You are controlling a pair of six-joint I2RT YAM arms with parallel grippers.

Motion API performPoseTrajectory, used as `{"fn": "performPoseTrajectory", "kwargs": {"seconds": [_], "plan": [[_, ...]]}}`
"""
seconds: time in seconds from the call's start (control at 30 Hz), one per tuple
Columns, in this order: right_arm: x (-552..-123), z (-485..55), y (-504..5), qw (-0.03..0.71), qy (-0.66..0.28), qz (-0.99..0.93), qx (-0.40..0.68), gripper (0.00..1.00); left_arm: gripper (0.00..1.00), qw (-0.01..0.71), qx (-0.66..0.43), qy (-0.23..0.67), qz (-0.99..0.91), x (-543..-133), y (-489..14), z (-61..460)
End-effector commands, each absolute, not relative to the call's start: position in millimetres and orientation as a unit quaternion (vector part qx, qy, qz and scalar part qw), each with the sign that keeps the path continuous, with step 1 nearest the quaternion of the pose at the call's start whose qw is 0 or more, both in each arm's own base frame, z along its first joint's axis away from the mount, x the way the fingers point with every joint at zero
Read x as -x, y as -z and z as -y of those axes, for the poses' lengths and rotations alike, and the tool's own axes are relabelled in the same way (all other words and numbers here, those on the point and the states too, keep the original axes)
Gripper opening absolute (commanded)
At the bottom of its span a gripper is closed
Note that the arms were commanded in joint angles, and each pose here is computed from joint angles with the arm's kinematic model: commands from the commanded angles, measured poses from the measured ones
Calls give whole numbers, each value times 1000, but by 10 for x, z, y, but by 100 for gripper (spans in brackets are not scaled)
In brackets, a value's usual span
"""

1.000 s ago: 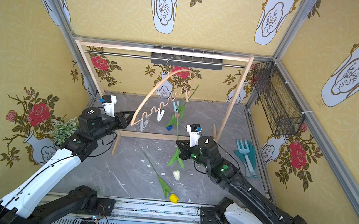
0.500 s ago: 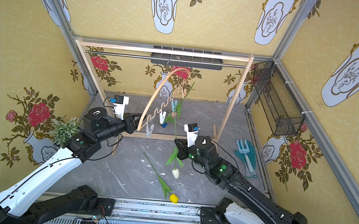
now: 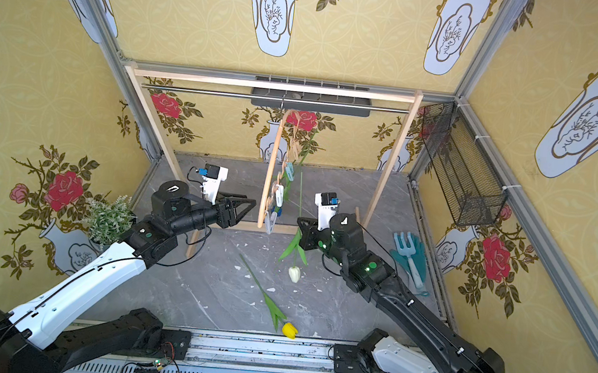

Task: Dry the flowers on a clothes hanger
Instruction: Open the clamp at the hanger.

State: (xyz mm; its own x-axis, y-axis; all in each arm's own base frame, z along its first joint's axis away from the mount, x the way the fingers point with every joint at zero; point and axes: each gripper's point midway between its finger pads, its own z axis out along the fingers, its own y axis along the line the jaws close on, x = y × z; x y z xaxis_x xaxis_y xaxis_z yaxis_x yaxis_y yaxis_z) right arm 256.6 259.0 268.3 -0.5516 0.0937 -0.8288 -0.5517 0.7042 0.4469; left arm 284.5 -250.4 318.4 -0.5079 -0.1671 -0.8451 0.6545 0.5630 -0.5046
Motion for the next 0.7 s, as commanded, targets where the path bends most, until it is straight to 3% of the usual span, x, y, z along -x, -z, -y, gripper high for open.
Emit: {"fn": "performPoseTrajectory", "kwargs": {"seconds": [0.0,0.23,0.67], "plan": [[-2608,-2675,-2869,457,-394,-783,153,0,61,484,-219,465,-708,-2762,-3317,2641],[-2635,-2833,-2870,440,-410,-775,196,0,70,494,-265,478,-676,-2792,-3353,2781],[-2693,-2831,-2912,436,-420,-765,218,0,74,477,-313,496,-655,-2958,-3334,3044]]}}
